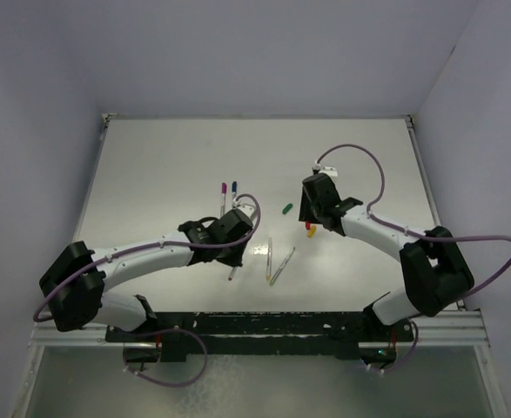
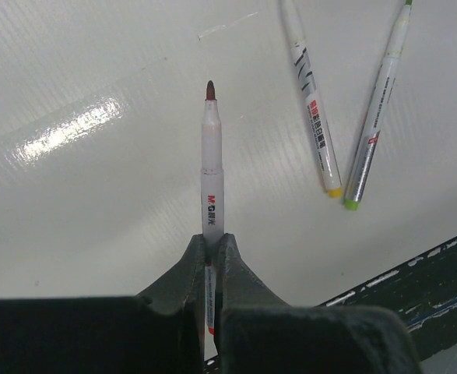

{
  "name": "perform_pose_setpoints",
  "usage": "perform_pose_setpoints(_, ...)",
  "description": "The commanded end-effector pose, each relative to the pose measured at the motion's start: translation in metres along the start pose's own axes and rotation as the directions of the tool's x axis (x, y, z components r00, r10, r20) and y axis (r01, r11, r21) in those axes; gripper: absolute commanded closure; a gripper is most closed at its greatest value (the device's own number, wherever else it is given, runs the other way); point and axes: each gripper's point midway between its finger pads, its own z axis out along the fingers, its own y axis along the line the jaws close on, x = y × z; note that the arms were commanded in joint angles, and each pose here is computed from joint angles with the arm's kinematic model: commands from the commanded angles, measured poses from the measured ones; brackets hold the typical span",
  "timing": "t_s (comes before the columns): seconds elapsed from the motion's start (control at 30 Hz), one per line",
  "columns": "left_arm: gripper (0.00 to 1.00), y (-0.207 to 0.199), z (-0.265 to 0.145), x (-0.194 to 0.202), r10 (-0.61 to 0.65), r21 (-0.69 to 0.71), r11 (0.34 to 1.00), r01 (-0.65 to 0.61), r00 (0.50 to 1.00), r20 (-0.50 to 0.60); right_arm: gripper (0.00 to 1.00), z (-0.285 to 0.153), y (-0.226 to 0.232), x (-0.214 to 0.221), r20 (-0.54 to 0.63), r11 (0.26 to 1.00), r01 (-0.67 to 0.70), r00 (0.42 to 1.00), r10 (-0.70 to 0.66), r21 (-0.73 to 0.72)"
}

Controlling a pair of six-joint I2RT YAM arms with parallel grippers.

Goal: Insert the pens into the pen caps

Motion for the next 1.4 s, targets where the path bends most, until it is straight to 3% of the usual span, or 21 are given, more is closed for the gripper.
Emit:
perform_pose_setpoints(0.0, 1.0, -0.007, -0.006, -0.013, 0.0, 0.044, 0.999, -0.003, 0.998, 0.065, 0.52, 0.006, 0.012, -0.012, 0.012, 0.999, 0.027, 1.0, -0.027, -0.026)
perform_pose_setpoints(0.9, 1.0, -0.007, 0.001, -0.012, 0.01, 0.035, 0.999, -0.012, 0.998, 0.065, 0.6, 0.037, 0.004, 0.026, -0.115, 0.999, 0.016, 0.993, -0.01, 0.051)
perform_pose_setpoints(1.13, 1.0, -0.006, 0.005, -0.011, 0.017, 0.026, 0.999, -0.019, 0.998, 0.056, 0.74, 0.042, -0.005, 0.046, -0.172, 0.996, 0.022, 0.985, -0.007, 0.089)
perform_pose_setpoints(1.23, 1.0, -0.005, 0.006, -0.011, 0.016, 0.024, 1.0, -0.018, 0.998, 0.056, 1.0, 0.045, -0.011, 0.053, -0.192, 0.992, 0.035, 0.981, -0.011, 0.124)
perform_pose_setpoints(1.37, 1.0, -0.005, 0.006, -0.012, 0.016, 0.023, 1.0, -0.017, 0.998, 0.061, 1.0, 0.043, -0.02, 0.068, -0.239, 0.987, 0.051, 0.971, -0.013, 0.153)
